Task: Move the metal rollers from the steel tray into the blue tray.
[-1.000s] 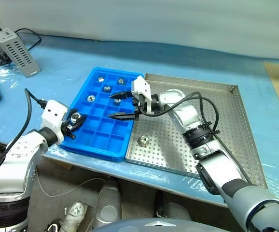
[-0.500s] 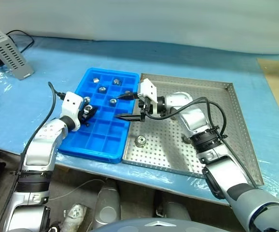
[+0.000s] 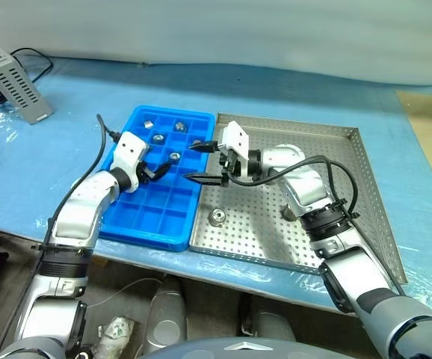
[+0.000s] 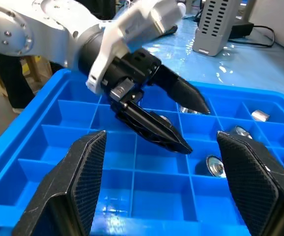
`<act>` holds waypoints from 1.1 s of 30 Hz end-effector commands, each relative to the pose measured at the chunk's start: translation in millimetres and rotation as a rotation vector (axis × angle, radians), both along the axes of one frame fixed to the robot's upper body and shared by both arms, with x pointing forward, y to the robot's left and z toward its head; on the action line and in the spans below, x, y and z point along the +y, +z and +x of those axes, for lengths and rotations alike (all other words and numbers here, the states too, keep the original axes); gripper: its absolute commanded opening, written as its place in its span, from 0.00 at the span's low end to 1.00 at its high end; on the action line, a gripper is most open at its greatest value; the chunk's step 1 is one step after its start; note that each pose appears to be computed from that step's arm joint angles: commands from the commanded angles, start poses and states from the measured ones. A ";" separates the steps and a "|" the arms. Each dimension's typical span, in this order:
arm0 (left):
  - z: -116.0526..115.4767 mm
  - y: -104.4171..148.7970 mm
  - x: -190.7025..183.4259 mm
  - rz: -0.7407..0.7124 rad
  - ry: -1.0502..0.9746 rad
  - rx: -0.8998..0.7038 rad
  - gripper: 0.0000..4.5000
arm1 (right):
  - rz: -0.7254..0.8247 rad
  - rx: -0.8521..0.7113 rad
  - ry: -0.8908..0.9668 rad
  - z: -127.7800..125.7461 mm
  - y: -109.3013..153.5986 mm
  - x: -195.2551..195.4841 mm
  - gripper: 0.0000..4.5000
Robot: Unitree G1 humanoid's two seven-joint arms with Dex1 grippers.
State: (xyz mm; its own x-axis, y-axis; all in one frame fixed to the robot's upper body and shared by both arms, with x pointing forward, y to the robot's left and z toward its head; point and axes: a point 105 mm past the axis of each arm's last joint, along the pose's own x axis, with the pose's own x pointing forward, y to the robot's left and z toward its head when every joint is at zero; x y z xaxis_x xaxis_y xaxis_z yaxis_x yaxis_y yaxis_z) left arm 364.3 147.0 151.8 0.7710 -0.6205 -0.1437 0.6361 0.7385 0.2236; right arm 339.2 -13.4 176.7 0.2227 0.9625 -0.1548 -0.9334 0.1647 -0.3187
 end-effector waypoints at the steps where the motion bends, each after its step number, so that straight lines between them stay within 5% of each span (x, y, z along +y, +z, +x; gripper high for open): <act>1: -19.4 24.1 -30.1 0.015 -0.264 -0.013 0.83 | 0.033 -0.031 -0.038 -2.8 15.2 -19.7 0.83; 13: 18.3 22.1 -92.0 0.130 -0.556 -0.003 0.83 | 0.060 -0.038 -0.389 -18.3 4.7 -80.5 0.83; 23: 5.9 -5.9 -150.0 0.161 -0.818 0.078 0.83 | 0.046 -0.035 -0.672 -47.7 -4.4 -128.0 0.83; 33: -13.7 -26.8 -177.8 0.176 -0.954 0.110 0.83 | 0.029 -0.037 -0.767 -62.5 -3.0 -140.7 0.83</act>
